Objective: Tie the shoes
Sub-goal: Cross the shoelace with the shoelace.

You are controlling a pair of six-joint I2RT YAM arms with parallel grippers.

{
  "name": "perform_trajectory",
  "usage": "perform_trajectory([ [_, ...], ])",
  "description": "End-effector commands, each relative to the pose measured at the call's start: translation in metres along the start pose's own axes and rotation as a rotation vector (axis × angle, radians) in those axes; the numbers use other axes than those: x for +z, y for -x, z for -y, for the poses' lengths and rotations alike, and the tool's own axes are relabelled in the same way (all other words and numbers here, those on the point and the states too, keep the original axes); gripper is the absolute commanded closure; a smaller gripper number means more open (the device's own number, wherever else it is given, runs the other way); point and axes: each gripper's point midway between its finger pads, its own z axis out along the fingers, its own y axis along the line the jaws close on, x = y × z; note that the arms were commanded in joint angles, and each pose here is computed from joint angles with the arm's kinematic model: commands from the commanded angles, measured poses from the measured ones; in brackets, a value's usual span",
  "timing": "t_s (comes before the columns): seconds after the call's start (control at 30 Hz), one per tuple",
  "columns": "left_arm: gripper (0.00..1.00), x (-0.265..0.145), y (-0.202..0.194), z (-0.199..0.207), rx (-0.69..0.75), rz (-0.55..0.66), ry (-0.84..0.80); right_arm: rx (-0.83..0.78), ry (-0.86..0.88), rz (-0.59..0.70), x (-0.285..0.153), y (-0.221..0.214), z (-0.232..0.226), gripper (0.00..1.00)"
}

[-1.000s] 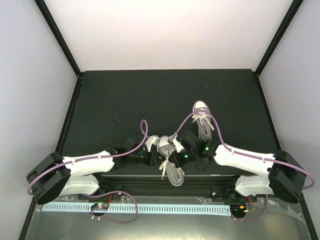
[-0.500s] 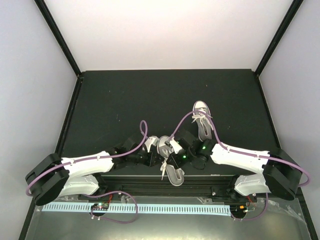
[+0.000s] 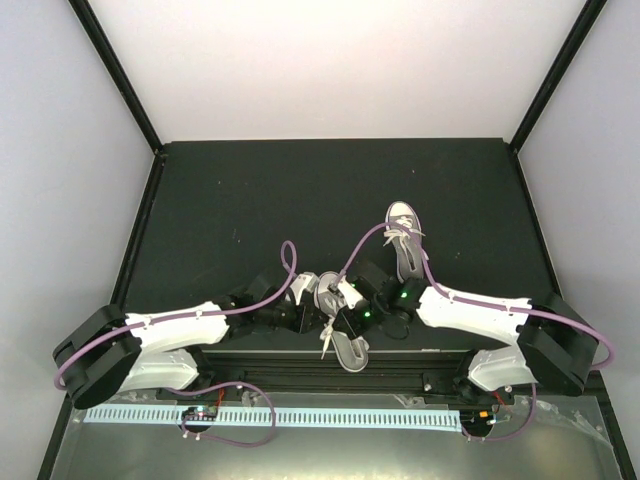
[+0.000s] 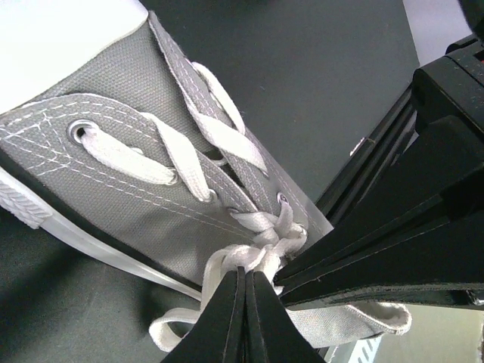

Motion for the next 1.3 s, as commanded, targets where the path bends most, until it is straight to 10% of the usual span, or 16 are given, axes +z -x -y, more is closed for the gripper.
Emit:
perform_trajectory([
  [0.0, 0.99, -0.003, 0.015, 0.017, 0.054, 0.033, -0.045, -0.015, -0.001, 0.046, -0.002, 0.016, -0.006, 0.98],
  [1.03, 0.98, -0.013, -0.011, 0.030, 0.219, -0.077, -0.128, -0.021, -0.058, 0.158, -0.004, 0.021, 0.010, 0.98],
  [1.27, 0.55, -0.030, 0.017, 0.029, 0.194, 0.063, -0.081, -0.034, -0.060, 0.132, 0.000, 0.011, 0.015, 0.98],
])
